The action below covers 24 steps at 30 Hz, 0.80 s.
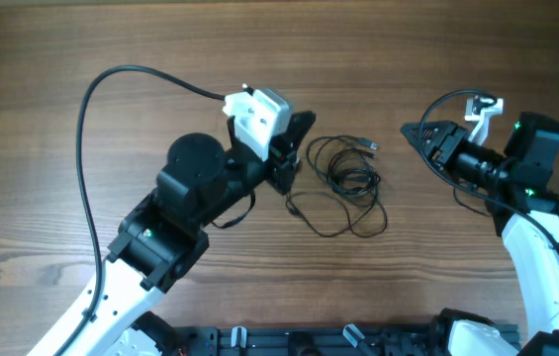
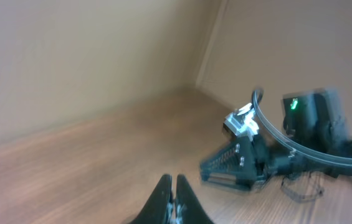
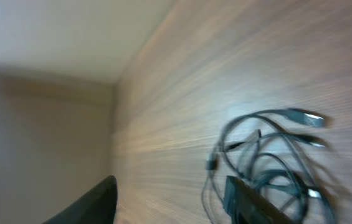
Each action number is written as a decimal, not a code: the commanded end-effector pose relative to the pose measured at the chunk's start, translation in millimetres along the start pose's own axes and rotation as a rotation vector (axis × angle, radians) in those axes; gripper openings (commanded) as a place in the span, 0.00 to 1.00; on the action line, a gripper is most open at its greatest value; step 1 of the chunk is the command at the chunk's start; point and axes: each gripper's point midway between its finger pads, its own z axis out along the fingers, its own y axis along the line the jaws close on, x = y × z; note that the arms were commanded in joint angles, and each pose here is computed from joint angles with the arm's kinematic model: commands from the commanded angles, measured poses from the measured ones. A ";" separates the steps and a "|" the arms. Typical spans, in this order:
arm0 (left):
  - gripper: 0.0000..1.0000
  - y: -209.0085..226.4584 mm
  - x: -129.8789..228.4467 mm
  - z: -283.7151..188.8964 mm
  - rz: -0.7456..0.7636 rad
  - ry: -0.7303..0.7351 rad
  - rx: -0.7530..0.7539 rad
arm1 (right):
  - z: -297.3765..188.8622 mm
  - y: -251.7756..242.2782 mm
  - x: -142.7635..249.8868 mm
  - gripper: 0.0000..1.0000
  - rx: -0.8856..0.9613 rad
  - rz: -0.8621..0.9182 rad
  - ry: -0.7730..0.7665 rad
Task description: Untangle cables
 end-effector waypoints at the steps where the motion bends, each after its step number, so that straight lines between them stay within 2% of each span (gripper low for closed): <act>1: 0.04 12.5 45.9 5.0 -0.042 0.175 -0.045 | -1.8 -19.3 -8.8 0.60 0.123 -0.051 -0.057; 3: 0.20 17.3 70.9 8.0 -0.097 0.267 -0.066 | -2.8 -29.1 -3.1 0.60 0.168 -0.033 -0.042; 4: 0.52 22.6 89.8 17.2 -0.185 0.323 -0.090 | -1.3 -43.7 11.9 0.59 0.255 0.024 -0.007; 5: 0.61 25.4 98.5 22.8 -0.220 0.345 -0.102 | 1.8 -45.8 21.9 0.59 0.280 0.032 0.024; 7: 0.66 31.5 116.5 35.5 -0.282 0.386 -0.124 | 10.4 -48.9 42.1 0.56 0.340 0.053 0.076; 9: 0.75 36.5 129.5 48.2 -0.322 0.405 -0.138 | 19.0 -58.3 65.3 0.48 0.438 0.132 0.122; 11: 0.80 39.1 135.5 54.3 -0.378 0.409 -0.154 | 33.5 -62.9 85.6 0.45 0.461 0.163 0.196; 14: 0.80 41.0 139.3 54.3 -0.402 0.419 -0.170 | 52.2 -79.1 97.1 0.41 0.488 0.187 0.251; 16: 0.80 46.8 141.1 52.8 -0.397 0.420 -0.205 | 66.0 -82.0 102.2 0.35 0.446 0.226 0.289; 18: 0.81 61.7 146.1 47.6 -0.442 0.419 -0.300 | 76.1 -87.2 100.5 0.23 0.426 0.223 0.292; 20: 0.82 62.5 149.7 45.8 -0.481 0.429 -0.315 | 81.8 -85.1 93.9 0.04 0.401 0.202 0.273; 22: 0.71 62.6 161.4 40.8 -0.510 0.474 -0.337 | 91.8 -64.5 84.2 0.04 0.284 0.161 0.263; 23: 0.69 62.8 165.8 38.8 -0.548 0.487 -0.354 | 93.8 -57.7 83.1 0.04 0.247 0.152 0.268; 24: 0.71 61.4 170.9 39.1 -0.599 0.499 -0.362 | 96.5 -48.7 80.7 0.05 0.200 0.136 0.270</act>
